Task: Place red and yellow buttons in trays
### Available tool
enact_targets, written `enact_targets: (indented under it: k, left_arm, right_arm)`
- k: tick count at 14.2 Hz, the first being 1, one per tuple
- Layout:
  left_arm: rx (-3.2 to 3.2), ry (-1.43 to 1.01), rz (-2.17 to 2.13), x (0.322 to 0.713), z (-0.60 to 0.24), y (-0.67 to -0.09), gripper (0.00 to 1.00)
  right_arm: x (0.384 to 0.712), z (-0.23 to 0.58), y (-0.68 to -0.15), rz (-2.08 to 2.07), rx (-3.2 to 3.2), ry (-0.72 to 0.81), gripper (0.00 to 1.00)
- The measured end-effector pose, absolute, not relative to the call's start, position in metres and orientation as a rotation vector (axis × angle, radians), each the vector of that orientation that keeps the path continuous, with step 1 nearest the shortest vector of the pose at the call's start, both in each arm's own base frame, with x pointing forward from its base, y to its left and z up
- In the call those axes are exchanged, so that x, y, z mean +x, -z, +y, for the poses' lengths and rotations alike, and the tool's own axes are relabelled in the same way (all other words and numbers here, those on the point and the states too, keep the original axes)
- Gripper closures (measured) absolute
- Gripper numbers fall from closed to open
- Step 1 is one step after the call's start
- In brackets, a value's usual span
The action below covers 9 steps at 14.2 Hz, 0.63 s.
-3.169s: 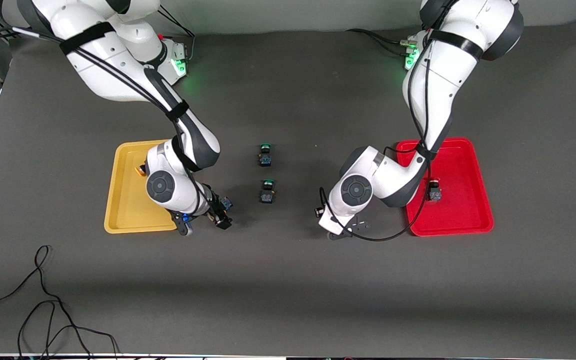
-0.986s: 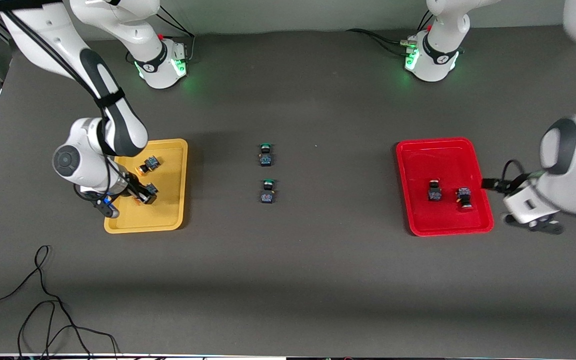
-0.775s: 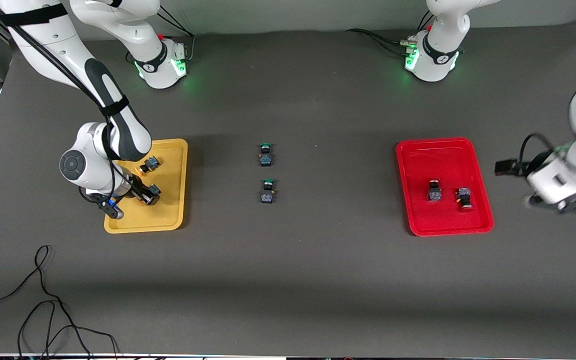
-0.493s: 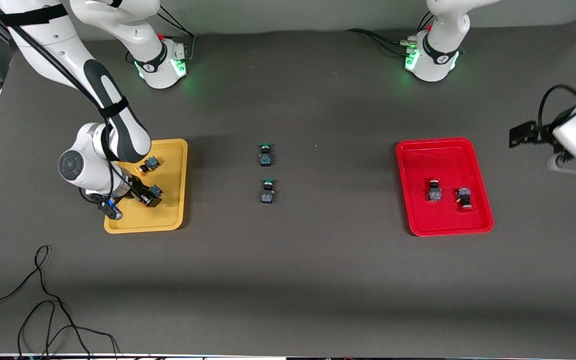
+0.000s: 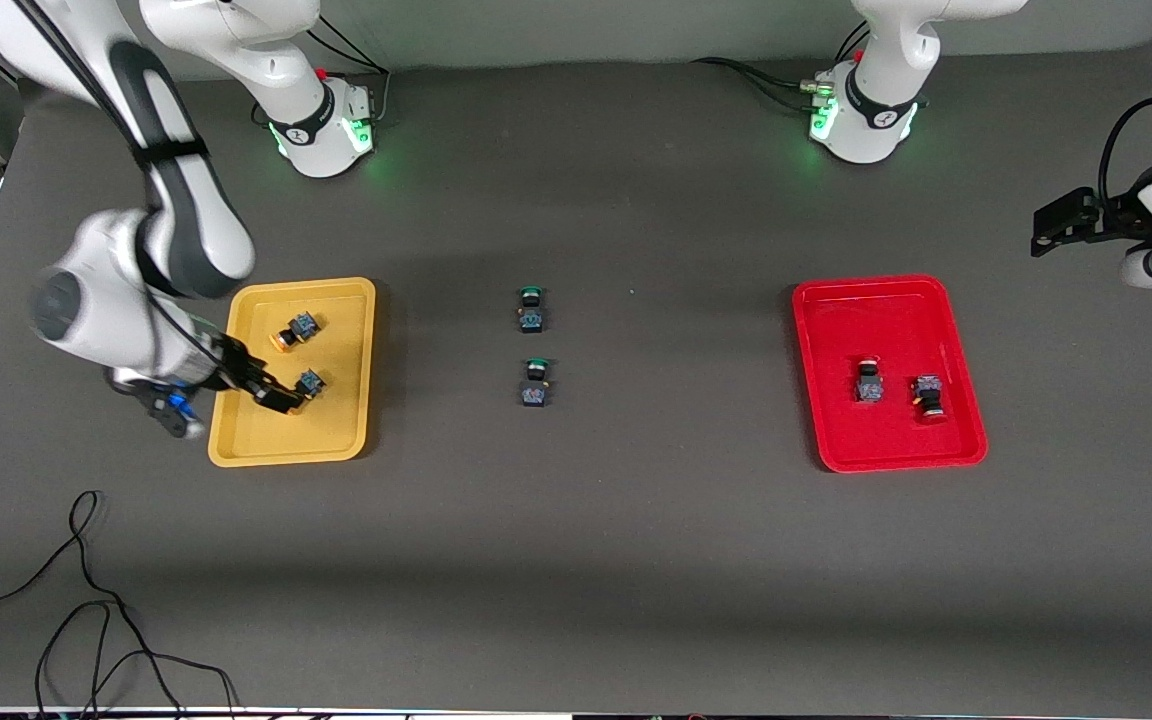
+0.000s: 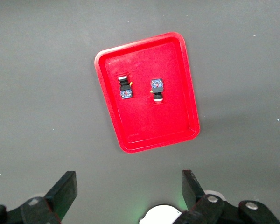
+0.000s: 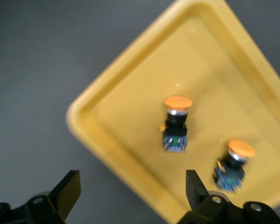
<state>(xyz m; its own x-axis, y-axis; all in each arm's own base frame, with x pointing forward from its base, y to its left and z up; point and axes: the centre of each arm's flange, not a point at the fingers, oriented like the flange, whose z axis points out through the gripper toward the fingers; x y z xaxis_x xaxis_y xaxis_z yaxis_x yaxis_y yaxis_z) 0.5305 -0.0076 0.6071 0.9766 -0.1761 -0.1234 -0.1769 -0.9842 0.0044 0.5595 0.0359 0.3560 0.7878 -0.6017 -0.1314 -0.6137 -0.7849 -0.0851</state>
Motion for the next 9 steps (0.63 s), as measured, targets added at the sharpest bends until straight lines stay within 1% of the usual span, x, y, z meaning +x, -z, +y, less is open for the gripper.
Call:
enact_targets:
  k: [3,6,9]
  left_arm:
    - [-3.116,-0.207,0.276,0.533,-0.007,-0.601,0.0]
    - [-3.114,-0.211,0.281,0.539,-0.009,-0.592,0.0]
    - [-3.109,-0.209,0.307,0.54,-0.018,-0.591,0.0]
  right_arm:
    - [0.549,0.039,-0.449,0.805,-2.975,-0.003,0.0]
    - [0.533,0.043,-0.515,0.563,-3.033,0.082,0.0]
    - [0.513,0.029,-0.572,0.303,-3.061,0.165,0.0]
